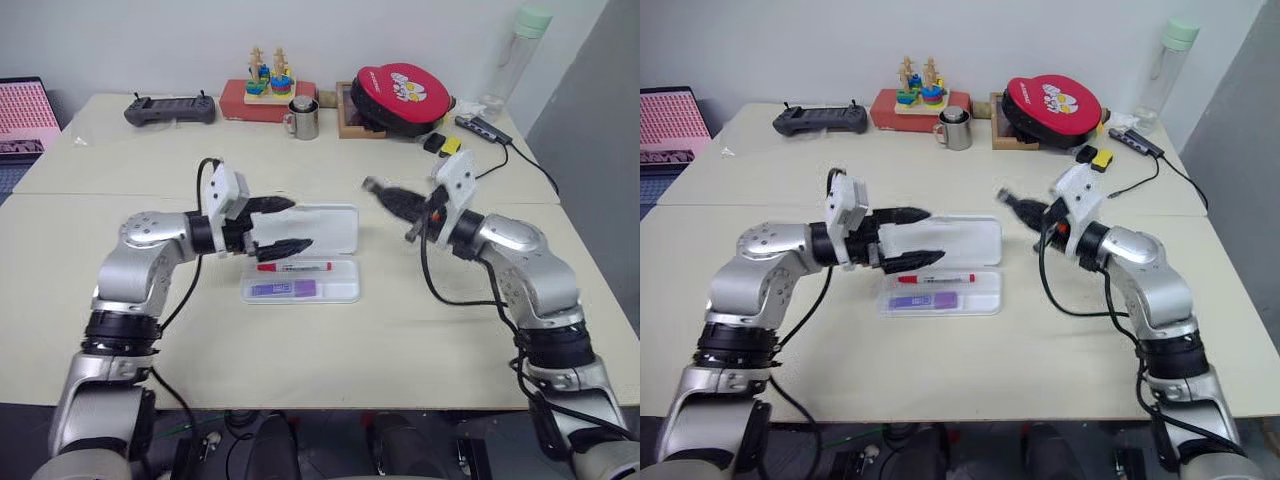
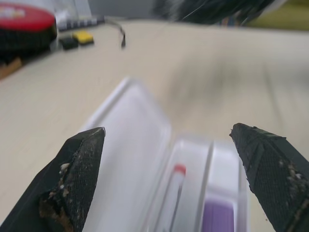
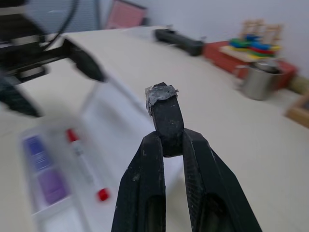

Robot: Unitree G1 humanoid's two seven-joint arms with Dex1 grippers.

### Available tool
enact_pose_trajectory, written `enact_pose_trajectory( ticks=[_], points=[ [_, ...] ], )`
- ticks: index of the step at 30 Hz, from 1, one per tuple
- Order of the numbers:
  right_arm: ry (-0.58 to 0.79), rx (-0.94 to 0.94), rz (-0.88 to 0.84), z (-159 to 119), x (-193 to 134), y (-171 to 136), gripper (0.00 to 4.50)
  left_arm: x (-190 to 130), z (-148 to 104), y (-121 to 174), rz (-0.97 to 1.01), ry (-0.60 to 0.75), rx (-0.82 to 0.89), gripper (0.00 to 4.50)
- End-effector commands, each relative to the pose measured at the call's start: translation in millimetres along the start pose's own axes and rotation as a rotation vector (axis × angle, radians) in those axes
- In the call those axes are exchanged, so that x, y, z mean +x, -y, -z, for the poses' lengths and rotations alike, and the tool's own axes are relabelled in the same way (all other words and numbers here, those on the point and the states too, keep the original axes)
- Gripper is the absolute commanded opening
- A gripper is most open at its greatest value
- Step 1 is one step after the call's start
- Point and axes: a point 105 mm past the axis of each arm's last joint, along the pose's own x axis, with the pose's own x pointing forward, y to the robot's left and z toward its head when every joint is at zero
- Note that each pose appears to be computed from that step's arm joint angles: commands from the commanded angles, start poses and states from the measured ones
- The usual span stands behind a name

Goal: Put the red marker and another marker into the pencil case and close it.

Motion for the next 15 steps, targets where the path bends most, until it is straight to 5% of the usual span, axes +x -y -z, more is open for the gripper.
enact_pose_trajectory(
  ticks=[1,4,15],
  points=[
    [-0.080,-0.005,-0.141,10,8,-26,0.20,-13,-2,8,0.053,-0.038,0.039,4.50],
    [-0.196,-0.001,-0.187,37,16,-36,0.20,-19,0,13,0.073,-0.061,0.037,4.50],
    [-0.270,0.023,-0.191,62,25,-39,0.20,-18,-2,14,0.040,-0.050,0.028,4.50]
  ],
)
